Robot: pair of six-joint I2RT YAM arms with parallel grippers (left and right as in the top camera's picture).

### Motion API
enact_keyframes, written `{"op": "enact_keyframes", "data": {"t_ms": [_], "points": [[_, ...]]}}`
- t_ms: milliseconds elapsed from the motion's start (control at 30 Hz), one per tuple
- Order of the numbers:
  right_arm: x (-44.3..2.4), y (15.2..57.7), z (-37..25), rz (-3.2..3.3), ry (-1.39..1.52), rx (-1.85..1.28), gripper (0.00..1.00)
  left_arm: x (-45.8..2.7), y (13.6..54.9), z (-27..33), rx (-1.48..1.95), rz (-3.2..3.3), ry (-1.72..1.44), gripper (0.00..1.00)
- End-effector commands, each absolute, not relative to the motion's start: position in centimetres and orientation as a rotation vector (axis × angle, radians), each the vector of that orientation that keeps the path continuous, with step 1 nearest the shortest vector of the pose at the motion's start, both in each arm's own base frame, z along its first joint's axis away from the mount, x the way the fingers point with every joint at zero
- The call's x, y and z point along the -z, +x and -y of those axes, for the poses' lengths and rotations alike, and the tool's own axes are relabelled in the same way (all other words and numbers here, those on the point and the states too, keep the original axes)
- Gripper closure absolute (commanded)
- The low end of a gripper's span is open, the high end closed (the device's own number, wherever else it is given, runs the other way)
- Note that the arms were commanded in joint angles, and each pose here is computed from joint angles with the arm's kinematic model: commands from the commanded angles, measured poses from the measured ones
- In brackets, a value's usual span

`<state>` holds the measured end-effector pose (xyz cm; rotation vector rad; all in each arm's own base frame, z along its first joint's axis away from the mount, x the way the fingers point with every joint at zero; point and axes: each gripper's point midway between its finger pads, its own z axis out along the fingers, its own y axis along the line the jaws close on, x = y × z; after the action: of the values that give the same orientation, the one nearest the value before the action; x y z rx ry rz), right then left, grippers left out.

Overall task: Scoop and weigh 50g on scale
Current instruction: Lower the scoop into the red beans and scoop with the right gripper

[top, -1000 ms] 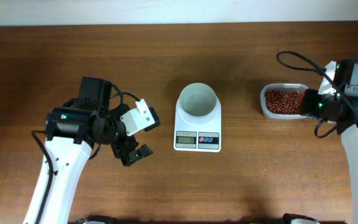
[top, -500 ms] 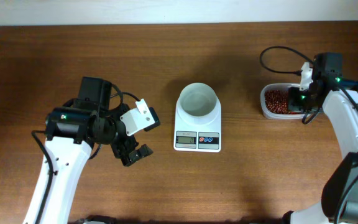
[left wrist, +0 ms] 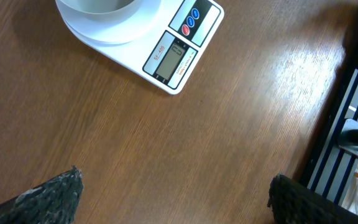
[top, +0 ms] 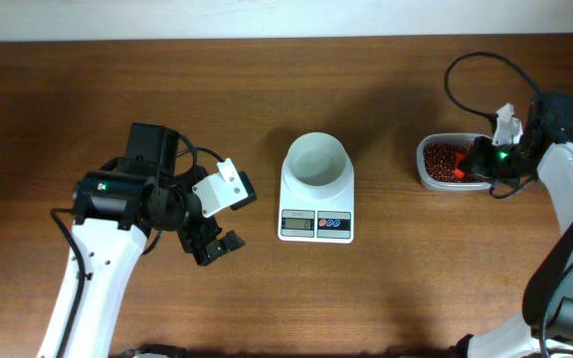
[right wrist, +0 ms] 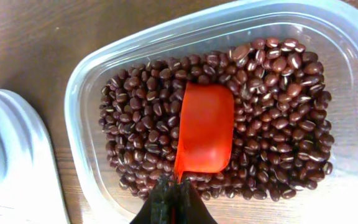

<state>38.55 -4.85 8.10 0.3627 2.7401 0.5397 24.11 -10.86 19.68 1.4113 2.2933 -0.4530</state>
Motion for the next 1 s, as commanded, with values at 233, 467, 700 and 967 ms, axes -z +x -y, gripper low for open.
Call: {"op": "enact_keyframes", "data": {"t_ms": [233, 467, 700, 967], "points": [[-8.53, 38.79, 3.55, -2.714, 0.376, -0.663, 0.96, -20.26, 24.41, 11.06, 0.459, -2.261, 1.418, 0.01], [-8.65, 38.82, 3.33, -2.709, 0.372, -0.683, 0.96, -20.26, 24.41, 11.06, 0.459, -2.261, 1.418, 0.01], [-8.61, 38.74, 3.33, -2.712, 0.385, -0.684, 0.96, -20.26, 24.41, 11.06, 0.459, -2.261, 1.418, 0.02], [-9.11, 38.73, 3.4, -2.681, 0.434, -0.762, 0.96, -20.26, 24.41, 11.07, 0.459, -2.261, 1.418, 0.01]]}}
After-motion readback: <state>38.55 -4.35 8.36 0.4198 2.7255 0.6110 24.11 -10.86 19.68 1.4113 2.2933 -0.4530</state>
